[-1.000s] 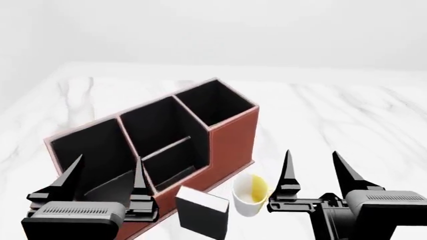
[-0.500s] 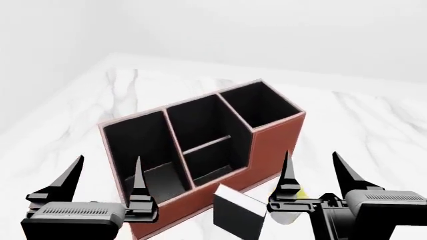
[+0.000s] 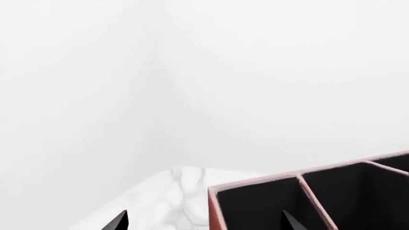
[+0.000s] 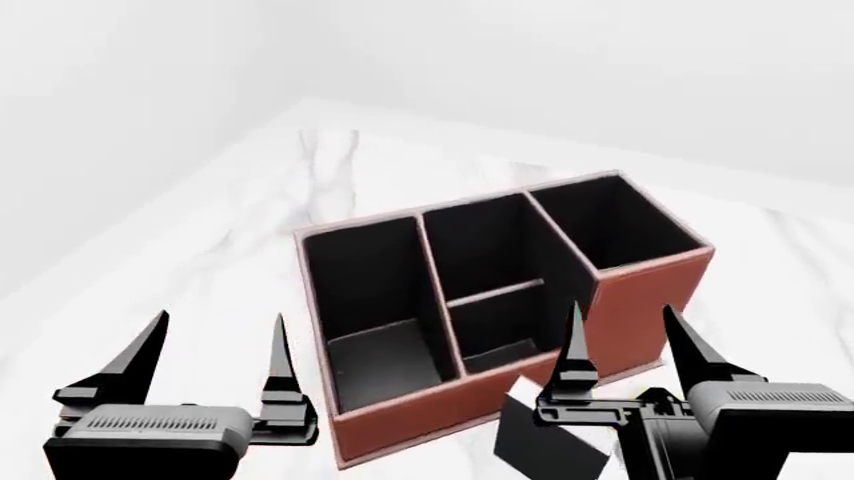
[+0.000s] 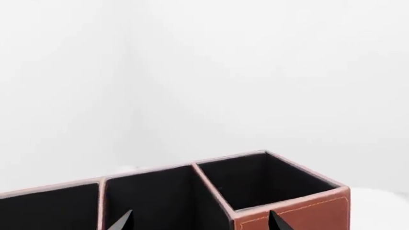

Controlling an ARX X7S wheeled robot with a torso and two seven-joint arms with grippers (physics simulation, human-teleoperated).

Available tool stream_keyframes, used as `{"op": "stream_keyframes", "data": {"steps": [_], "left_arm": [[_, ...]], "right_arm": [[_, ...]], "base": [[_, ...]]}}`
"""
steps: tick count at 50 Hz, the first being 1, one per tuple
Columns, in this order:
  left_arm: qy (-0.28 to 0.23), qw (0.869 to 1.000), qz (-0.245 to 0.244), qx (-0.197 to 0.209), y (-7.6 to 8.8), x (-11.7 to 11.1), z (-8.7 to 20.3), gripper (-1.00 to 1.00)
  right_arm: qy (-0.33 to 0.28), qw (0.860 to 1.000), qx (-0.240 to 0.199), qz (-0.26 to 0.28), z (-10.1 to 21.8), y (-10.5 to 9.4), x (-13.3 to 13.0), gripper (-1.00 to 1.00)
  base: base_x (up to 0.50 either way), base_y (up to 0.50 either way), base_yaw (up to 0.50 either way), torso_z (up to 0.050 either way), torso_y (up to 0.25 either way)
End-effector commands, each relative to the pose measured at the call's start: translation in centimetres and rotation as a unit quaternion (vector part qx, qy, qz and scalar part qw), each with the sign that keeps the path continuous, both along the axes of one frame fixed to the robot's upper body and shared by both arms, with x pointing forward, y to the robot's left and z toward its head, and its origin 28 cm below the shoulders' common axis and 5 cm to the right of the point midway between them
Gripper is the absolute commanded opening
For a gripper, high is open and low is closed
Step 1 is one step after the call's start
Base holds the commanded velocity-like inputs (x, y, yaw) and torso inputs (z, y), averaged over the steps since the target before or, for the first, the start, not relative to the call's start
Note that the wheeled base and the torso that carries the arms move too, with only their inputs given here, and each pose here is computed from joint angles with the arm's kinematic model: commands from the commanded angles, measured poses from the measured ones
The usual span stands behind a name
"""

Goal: Pick up the book and place it in the right compartment of the caddy.

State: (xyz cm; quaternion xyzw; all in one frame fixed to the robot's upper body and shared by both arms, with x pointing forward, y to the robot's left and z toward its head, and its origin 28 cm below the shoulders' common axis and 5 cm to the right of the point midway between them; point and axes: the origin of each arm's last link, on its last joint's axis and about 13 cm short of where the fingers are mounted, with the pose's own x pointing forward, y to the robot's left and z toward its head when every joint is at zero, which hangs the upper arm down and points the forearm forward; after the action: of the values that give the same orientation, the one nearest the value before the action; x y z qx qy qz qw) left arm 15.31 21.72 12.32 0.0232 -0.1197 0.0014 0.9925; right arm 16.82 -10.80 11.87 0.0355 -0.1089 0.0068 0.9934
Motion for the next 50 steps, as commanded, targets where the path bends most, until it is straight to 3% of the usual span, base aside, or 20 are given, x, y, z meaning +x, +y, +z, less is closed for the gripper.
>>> {"op": "stream_keyframes", "data": {"steps": [1, 40, 50], "left_arm": [[0.0, 1.0, -0.001, 0.0, -0.04, -0.06, -0.02, 1.0], [0.001, 1.0, -0.005, 0.001, -0.09, -0.03, -0.01, 1.0], [0.002, 1.0, -0.004, 0.001, -0.08, -0.05, -0.04, 1.0]], "right_arm": [[0.001, 1.0, -0.001, -0.001, -0.03, 0.0, -0.05, 1.0], [-0.004, 1.0, -0.005, 0.001, 0.02, 0.1, -0.11, 1.0], [0.005, 1.0, -0.003, 0.016, -0.09, 0.23, -0.12, 1.0]], "base": [[0.0, 0.0, 0.5, 0.0, 0.0], [0.0, 0.0, 0.5, 0.0, 0.0], [-0.02, 0.03, 0.0, 0.0, 0.0]]}}
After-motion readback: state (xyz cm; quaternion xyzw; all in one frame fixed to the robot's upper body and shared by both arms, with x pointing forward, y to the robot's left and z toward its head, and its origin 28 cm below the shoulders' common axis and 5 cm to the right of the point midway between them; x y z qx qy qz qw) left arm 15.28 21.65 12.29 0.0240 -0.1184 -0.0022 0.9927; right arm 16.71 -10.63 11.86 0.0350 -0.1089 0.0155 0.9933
